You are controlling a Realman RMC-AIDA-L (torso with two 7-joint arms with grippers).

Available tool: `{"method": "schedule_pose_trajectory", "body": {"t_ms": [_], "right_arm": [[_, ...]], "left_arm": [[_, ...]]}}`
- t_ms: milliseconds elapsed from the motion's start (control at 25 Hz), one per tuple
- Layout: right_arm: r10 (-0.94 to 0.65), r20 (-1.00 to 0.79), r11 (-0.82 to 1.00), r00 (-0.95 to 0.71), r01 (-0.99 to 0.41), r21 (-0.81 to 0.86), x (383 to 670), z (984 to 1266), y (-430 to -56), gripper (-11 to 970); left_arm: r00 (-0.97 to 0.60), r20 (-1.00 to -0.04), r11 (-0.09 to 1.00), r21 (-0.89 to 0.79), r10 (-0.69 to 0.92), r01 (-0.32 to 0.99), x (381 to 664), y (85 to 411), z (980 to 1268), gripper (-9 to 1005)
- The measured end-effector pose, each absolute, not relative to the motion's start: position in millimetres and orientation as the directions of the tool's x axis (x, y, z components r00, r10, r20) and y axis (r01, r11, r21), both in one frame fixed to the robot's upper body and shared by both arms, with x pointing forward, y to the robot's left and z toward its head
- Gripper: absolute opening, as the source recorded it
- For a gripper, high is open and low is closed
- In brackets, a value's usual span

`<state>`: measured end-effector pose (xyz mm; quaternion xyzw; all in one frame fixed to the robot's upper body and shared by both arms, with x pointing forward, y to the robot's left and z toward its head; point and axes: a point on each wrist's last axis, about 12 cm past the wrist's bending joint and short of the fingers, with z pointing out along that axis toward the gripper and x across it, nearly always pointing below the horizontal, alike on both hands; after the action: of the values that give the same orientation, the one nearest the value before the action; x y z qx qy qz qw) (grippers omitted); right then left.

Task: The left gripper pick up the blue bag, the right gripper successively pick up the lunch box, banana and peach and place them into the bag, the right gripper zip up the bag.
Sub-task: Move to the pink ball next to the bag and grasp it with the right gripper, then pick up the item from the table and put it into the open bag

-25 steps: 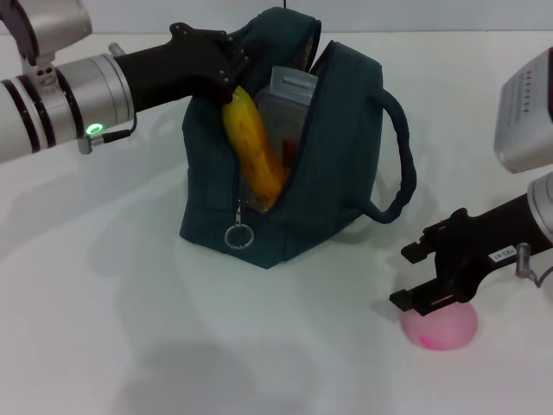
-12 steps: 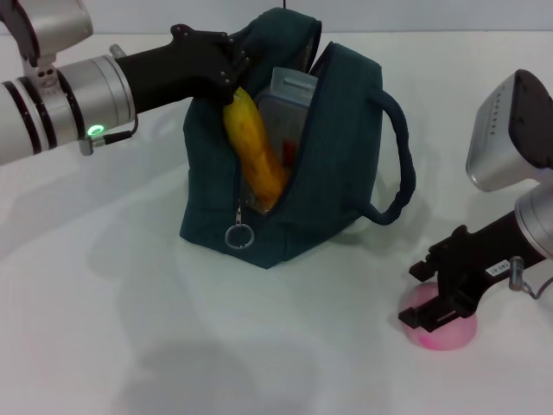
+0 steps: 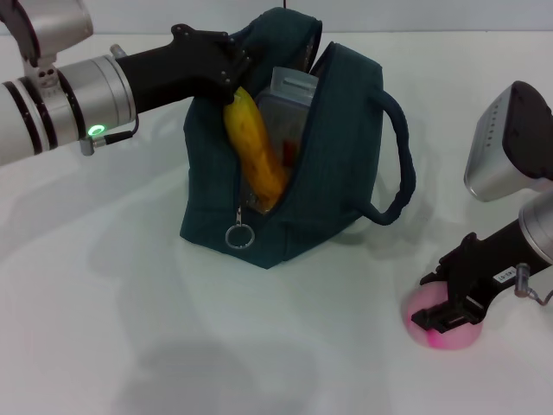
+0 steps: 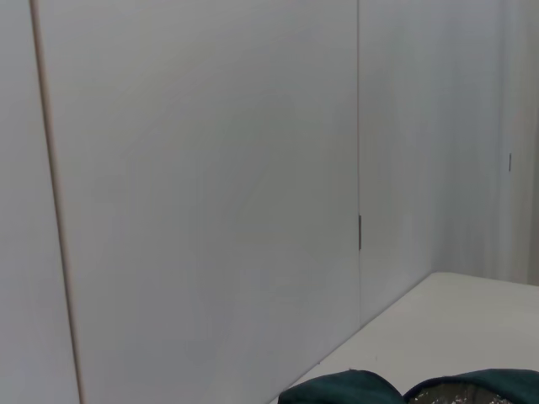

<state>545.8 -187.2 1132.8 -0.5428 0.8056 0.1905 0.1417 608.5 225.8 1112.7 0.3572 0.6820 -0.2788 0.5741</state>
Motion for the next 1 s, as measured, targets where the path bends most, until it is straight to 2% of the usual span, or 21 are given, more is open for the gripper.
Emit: {"method": "schedule_pose_trajectory", "body": {"t_ms": [320, 520, 680, 800, 1000], "right_arm": [[-0.805, -0.469, 0.334, -0.363, -0.931, 0.147, 546.5, 1140.3, -194.3, 431], [-0.698, -0.628, 0.33, -0.344, -0.933, 0.144, 545.4, 1160.0, -211.6, 343], [-0.491, -0.811, 0.36, -0.319, -0.922, 0.144, 547.7, 1175.7, -240.5, 301], [-0.266, -0.925, 0.38, -0.272, -0.911, 0.158, 553.3, 1179.9, -259.8, 271], [0.024, -0.985, 0.404, -0.173, -0.899, 0.168, 564.2, 1181.5, -276.8, 220]], "left_arm": [[-0.086, -0.983, 0.591, 0.029, 0.165, 0.806, 608.1, 226.4, 1112.4, 144], [-0.073, -0.982, 0.592, 0.045, 0.174, 0.804, 606.4, 228.0, 1110.7, 145], [-0.07, -0.982, 0.589, 0.047, 0.173, 0.807, 605.7, 227.9, 1110.6, 146], [-0.054, -0.984, 0.578, 0.056, 0.172, 0.814, 604.6, 226.6, 1111.4, 146], [-0.018, -0.99, 0.535, 0.061, 0.14, 0.843, 599.8, 222.6, 1116.9, 147]]}}
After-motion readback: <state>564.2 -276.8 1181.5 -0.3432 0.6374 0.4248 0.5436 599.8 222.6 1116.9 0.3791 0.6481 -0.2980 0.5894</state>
